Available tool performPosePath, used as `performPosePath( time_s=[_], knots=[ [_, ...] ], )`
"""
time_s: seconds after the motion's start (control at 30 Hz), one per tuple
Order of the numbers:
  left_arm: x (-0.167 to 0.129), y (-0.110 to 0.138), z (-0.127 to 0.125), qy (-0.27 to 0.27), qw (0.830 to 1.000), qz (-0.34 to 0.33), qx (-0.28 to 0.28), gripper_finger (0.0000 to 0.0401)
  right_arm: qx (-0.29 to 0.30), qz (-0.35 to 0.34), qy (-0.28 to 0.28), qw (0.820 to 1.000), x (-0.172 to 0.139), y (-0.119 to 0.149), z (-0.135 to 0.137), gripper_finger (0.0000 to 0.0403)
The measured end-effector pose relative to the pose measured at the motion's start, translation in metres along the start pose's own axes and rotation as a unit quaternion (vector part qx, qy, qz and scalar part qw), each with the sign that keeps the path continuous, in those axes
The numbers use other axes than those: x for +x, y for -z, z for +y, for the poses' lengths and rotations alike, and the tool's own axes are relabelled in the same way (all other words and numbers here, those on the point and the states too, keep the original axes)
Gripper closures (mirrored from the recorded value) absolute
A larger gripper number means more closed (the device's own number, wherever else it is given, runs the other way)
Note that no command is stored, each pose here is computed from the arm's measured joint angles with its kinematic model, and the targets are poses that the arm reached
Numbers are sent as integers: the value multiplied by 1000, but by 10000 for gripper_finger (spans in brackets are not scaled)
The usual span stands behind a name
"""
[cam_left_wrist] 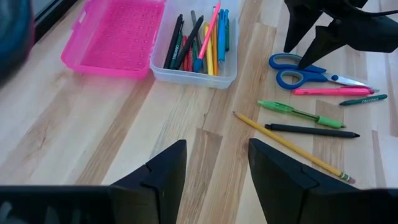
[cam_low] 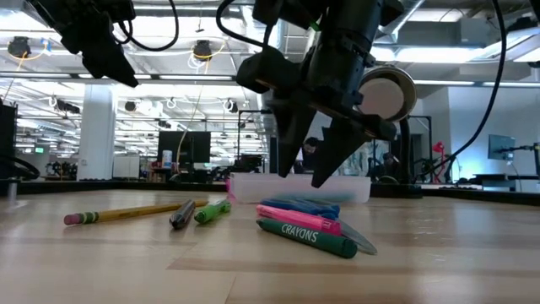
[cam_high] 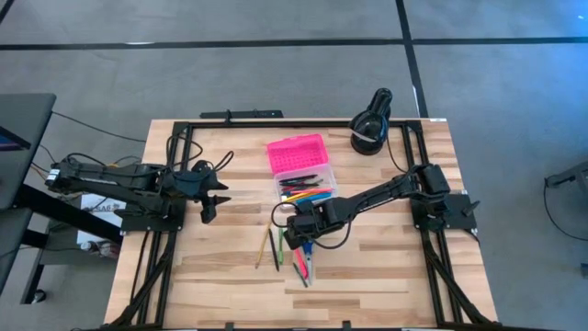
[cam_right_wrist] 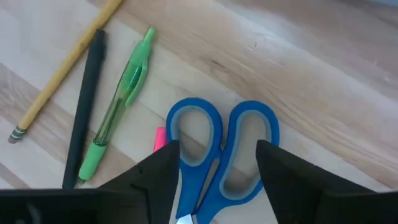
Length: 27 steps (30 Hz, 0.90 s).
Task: Pick & place school supplies into a supply box
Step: Put the blue scissors into the pink supply box
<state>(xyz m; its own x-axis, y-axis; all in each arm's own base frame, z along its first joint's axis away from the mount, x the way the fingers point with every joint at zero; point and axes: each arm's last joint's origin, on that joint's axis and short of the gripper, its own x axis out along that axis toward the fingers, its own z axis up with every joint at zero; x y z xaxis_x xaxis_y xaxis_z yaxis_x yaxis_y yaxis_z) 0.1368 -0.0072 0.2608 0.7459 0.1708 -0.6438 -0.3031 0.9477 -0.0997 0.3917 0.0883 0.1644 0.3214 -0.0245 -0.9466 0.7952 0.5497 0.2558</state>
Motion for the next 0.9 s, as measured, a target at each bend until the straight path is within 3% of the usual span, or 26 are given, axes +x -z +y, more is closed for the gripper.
performPosePath(
  time_s=[0.17, 0.67, 0.8, 0.9],
  knots=[
    [0, 0, 0, 0, 1000, 0, -4, 235, -3, -16, 2, 1000, 0, 1, 1, 192],
    [0, 0, 0, 0, 1000, 0, -8, 235, -19, -28, 1, 999, -1, 5, 4, 239],
    [0, 0, 0, 0, 1000, 0, -12, 235, -21, -10, 8, 1000, 13, 7, 3, 241],
    [0, 0, 0, 1, 1000, 0, -15, 235, -20, 8, -17, 1000, 27, 8, 9, 241]
  ],
)
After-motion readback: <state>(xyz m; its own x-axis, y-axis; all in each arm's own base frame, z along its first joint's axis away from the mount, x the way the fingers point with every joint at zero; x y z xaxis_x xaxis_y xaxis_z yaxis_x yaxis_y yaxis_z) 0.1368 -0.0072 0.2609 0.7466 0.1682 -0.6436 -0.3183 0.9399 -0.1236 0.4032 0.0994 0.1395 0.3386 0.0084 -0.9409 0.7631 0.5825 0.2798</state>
